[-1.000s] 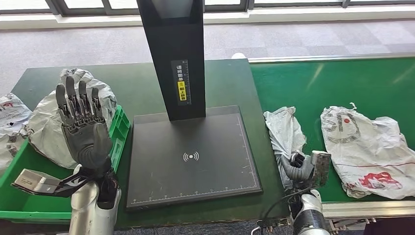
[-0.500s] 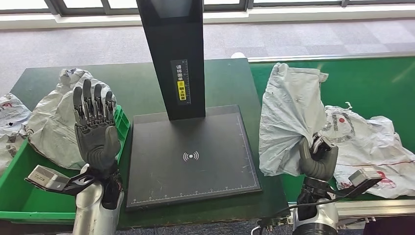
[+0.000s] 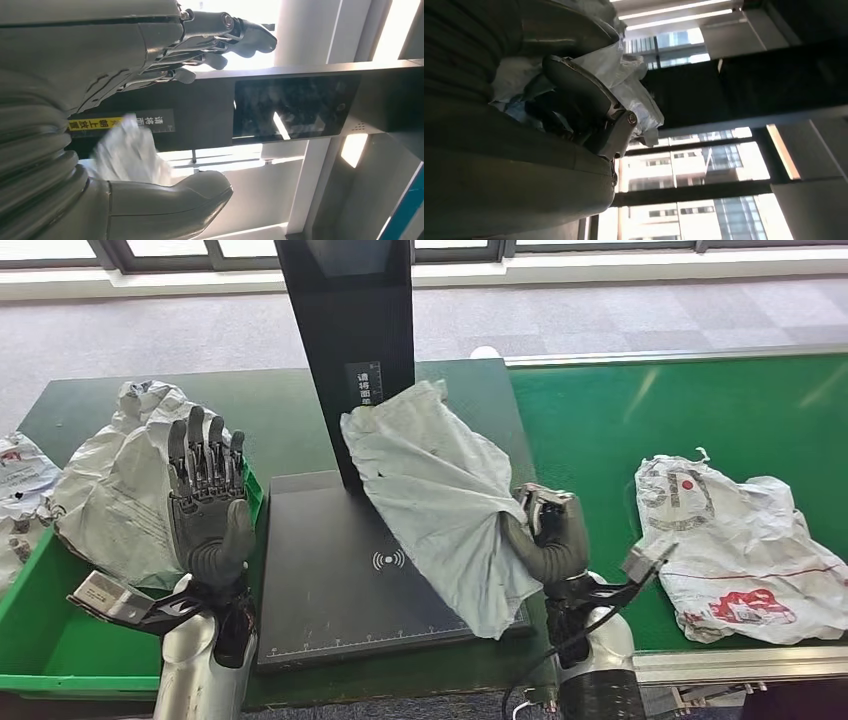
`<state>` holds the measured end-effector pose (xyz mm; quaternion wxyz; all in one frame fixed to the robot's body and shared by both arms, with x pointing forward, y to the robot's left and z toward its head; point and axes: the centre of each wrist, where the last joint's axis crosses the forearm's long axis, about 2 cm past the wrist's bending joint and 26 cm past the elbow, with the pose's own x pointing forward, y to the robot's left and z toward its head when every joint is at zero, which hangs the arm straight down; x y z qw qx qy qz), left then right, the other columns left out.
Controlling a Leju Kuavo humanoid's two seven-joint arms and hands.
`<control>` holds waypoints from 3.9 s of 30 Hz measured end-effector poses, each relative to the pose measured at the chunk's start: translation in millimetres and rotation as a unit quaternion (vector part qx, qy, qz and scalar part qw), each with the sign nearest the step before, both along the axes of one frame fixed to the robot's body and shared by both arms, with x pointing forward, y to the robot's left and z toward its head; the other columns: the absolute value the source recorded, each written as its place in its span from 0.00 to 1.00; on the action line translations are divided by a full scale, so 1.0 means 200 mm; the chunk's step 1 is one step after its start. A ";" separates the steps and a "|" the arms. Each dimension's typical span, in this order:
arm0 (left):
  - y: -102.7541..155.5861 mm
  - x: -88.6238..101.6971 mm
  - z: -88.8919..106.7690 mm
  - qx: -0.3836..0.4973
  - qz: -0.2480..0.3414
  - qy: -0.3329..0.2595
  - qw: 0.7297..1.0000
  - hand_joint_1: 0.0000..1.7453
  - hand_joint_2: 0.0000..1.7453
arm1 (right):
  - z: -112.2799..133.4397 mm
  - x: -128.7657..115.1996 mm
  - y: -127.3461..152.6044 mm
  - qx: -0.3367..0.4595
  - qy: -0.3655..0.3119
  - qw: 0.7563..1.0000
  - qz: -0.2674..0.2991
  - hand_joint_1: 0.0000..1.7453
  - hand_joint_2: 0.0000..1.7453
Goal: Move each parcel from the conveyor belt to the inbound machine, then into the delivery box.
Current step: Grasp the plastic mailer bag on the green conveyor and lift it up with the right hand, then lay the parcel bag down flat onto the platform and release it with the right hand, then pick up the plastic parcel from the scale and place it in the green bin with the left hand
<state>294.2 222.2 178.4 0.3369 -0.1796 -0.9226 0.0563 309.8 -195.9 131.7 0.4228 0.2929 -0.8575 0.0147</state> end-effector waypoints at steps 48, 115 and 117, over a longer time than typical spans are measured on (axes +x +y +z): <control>-0.02 0.00 -0.02 0.000 0.032 0.014 0.999 0.00 1.00 | -0.26 -0.09 0.30 -0.313 0.064 0.915 -0.247 0.00 0.00; -0.78 -0.09 -0.60 0.734 0.063 0.130 0.664 1.00 1.00 | 0.38 -0.23 -0.22 -0.128 -0.154 0.747 -0.634 0.00 1.00; -0.78 -0.08 -0.60 0.739 0.069 0.127 0.658 1.00 1.00 | 0.38 -0.23 -0.22 -0.128 -0.154 0.747 -0.634 0.00 1.00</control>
